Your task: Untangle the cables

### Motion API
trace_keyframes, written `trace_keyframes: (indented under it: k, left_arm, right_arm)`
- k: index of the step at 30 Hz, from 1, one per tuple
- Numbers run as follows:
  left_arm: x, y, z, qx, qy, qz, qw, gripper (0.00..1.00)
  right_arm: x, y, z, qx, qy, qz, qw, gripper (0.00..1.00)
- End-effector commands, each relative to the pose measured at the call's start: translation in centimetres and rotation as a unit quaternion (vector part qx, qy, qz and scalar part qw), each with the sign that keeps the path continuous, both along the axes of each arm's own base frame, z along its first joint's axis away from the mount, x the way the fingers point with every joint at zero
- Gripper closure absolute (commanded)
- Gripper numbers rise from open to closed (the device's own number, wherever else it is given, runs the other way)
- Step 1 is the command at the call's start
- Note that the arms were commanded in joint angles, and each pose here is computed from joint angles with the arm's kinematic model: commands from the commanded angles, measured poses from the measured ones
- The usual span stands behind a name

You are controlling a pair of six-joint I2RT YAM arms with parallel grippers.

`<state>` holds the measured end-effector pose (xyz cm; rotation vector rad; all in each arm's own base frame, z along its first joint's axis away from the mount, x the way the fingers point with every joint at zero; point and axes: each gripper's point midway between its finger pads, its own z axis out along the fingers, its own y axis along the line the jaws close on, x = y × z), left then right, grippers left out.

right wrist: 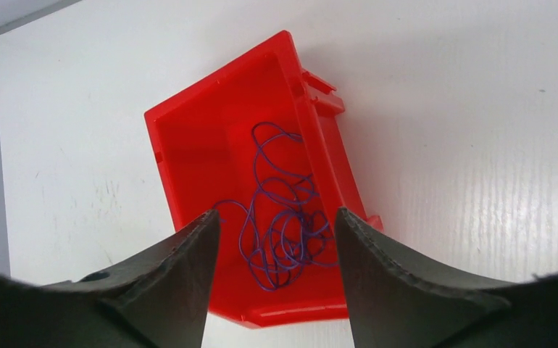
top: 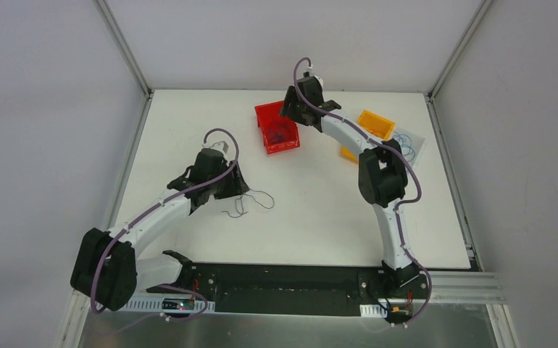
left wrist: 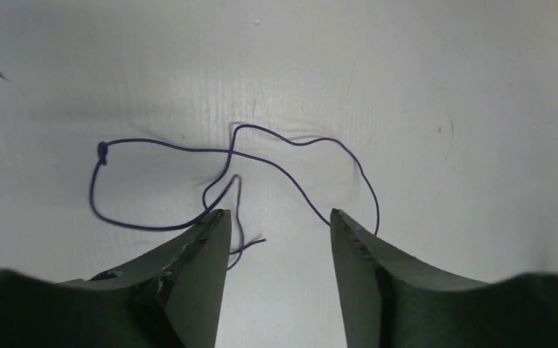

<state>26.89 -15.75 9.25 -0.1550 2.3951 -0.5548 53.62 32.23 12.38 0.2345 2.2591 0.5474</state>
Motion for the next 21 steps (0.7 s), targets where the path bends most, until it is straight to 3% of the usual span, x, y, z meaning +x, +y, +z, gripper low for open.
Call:
trace_keyframes:
  k: [1,2,3,8,13,21]
  left_arm:
    - [1.3,-0.1,1.0,0.015,0.012,0.015,1.0,0.12]
    - [1.2,0.4,0.6,0.031,0.019,0.021,0.999,0.02]
    - [1.0,0.8,0.3,0.047,0.026,0.025,0.998,0.01]
    - [0.3,2.0,-0.8,0.103,0.054,0.03,0.993,0.01]
    - [-0.5,2.8,-1.6,0.202,0.082,0.023,0.976,0.01]
    - [0.6,-0.1,-4.9,0.179,0.141,0.013,0.974,0.01]
  right_arm:
    - [-1.8,-1.5,8.2,0.025,-0.05,0.01,0.998,0.37]
    - [-2.3,-1.9,8.9,0.035,-0.053,0.012,0.998,0.37]
    - [-3.0,-2.4,10.2,0.046,-0.061,0.015,0.997,0.37]
    - [-5.7,-4.7,12.2,0.092,-0.068,0.019,0.993,0.37]
    - [-8.3,-6.4,13.0,0.119,-0.073,0.018,0.99,0.36]
    - [-10.8,-8.2,14.4,0.142,-0.085,0.019,0.986,0.36]
